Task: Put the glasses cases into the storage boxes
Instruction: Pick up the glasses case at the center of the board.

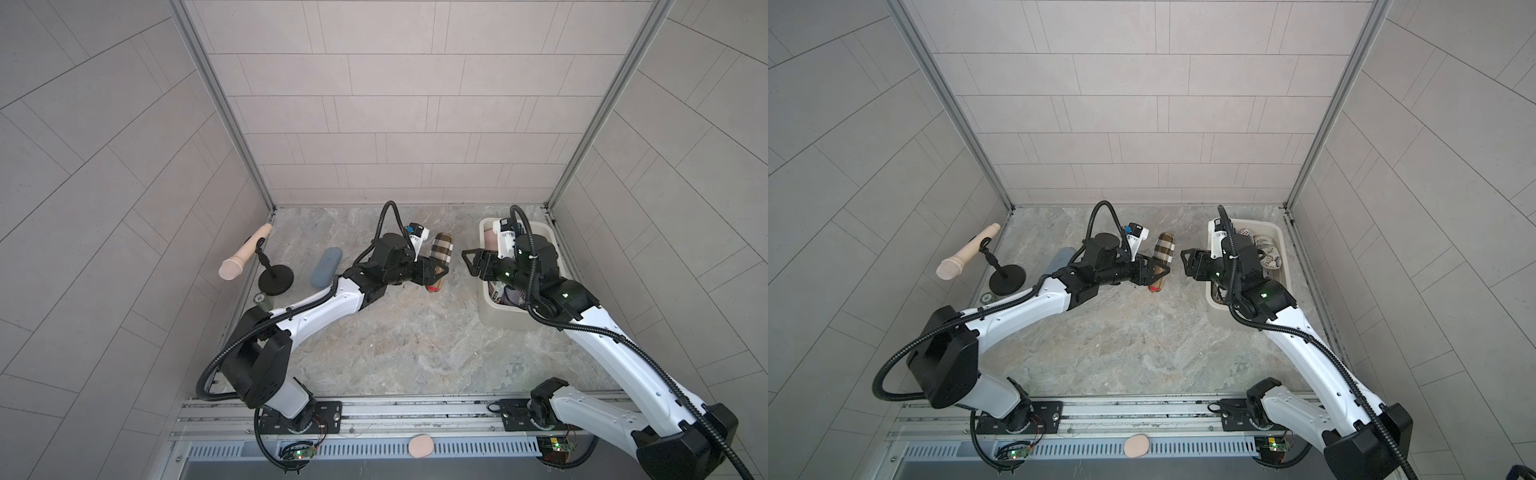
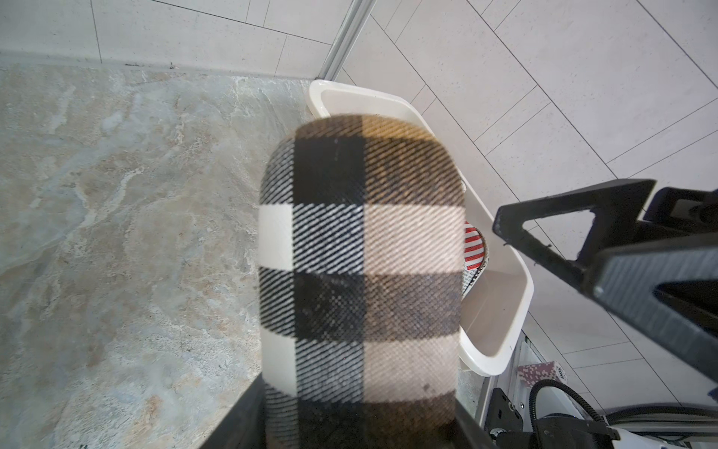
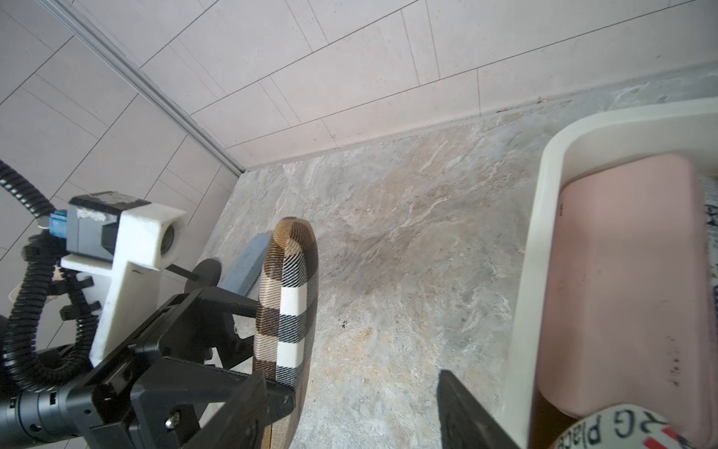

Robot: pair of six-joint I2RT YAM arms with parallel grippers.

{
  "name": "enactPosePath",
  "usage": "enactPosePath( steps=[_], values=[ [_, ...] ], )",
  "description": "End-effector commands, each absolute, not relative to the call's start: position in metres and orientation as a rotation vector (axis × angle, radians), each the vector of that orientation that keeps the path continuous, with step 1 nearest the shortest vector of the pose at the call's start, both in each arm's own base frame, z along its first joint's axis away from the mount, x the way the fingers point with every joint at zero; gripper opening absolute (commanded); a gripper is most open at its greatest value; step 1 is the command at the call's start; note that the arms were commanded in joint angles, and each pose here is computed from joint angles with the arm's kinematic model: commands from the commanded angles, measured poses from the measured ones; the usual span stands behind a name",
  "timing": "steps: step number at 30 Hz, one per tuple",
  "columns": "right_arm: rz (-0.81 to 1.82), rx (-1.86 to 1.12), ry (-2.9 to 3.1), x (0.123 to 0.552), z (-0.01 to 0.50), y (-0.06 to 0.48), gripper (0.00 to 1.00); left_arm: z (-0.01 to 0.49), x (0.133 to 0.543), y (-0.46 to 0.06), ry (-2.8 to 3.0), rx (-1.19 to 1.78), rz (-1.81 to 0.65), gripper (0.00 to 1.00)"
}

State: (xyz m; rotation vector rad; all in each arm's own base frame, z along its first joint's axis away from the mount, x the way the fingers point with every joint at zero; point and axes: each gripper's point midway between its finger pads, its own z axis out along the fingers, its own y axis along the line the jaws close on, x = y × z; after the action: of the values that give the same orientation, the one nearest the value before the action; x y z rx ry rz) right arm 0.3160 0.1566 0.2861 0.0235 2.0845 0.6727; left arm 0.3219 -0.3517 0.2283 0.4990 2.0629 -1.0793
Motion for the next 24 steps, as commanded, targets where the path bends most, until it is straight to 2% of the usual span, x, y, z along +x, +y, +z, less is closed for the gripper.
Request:
enactPosePath(
  steps=[1, 8, 15, 20, 24],
  values=[
    [0.694, -0.005, 2.036, 0.318, 0.304, 0.165, 0.71, 0.254, 0.317, -0.354, 1.966, 0.508, -1.134, 0.45],
    [0.683, -0.016, 2.049, 0.327, 0.299, 0.169, 0.72, 0.256, 0.315, -0.357, 1.957, 0.504, -1.168, 0.45],
    [0.786, -0.031, 2.050, 0.338, 0.303, 0.189, 0.70, 0.257, 0.314, -0.359, 1.950, 0.509, -1.188, 0.45],
    [0.843, 0.002, 2.050, 0.351, 0.297, 0.199, 0.64, 0.257, 0.313, -0.359, 1.947, 0.510, -1.196, 0.45],
    [0.917, 0.008, 2.048, 0.358, 0.293, 0.212, 0.54, 0.257, 0.312, -0.360, 1.945, 0.515, -1.202, 0.45]
  ],
)
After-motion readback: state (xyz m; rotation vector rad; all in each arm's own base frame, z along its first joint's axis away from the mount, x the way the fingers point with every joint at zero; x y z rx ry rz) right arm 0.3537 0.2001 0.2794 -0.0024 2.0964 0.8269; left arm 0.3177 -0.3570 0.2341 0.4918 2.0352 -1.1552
